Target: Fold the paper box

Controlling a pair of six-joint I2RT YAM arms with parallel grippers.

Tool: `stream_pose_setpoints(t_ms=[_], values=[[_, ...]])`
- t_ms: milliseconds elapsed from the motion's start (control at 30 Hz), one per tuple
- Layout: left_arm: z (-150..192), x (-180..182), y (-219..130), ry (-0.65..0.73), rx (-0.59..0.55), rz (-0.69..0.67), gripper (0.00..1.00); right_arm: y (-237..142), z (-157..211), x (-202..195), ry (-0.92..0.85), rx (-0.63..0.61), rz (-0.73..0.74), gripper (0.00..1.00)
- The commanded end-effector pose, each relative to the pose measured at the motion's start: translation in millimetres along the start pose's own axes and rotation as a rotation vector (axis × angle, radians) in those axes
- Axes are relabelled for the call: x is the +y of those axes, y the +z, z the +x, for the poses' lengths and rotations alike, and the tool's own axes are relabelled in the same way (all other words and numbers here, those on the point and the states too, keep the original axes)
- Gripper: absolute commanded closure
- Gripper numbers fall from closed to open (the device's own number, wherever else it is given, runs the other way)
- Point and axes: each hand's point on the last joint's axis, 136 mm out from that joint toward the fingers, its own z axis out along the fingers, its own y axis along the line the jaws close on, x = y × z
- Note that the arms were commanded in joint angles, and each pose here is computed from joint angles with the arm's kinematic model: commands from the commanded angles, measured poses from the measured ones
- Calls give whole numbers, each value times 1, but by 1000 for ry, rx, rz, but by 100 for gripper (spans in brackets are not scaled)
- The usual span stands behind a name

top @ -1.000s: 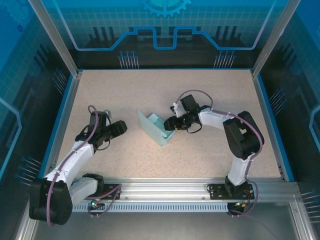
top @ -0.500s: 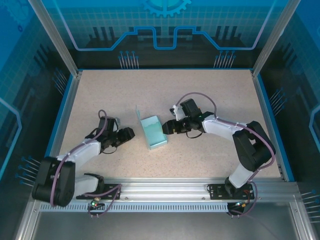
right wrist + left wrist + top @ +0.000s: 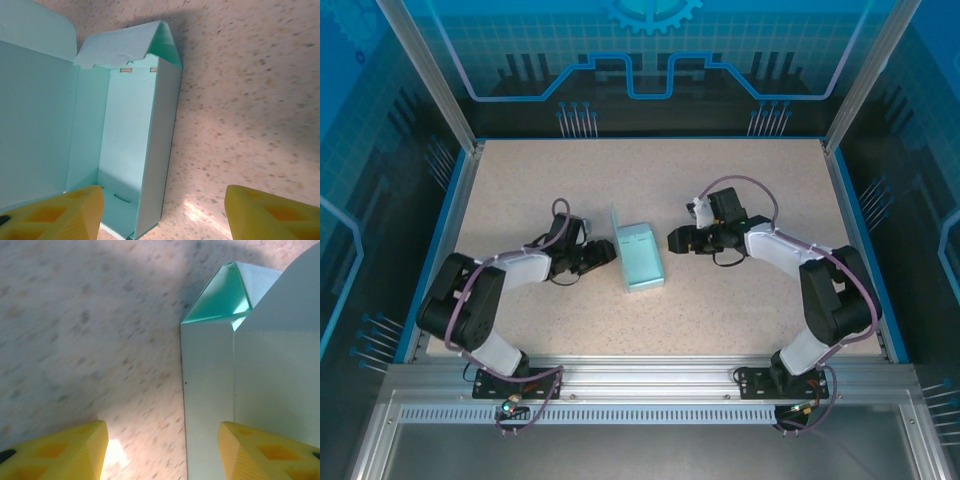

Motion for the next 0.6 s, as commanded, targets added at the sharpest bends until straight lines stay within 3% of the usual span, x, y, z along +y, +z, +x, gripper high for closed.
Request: stream_pose_setpoints(t_ms=[0, 300, 433, 567], values=[[-17, -29, 17, 25, 9, 74, 39, -13, 1, -14, -14, -6, 48, 35], [-59, -83, 70, 123, 89, 130, 39, -39, -44, -37, -75, -100, 145, 36], [-90, -84, 59, 150, 34, 106, 38, -47, -77, -53, -79, -127, 144, 37], [-110, -78, 32, 134, -38, 116, 38, -30, -93, -60, -78, -65, 103, 40]])
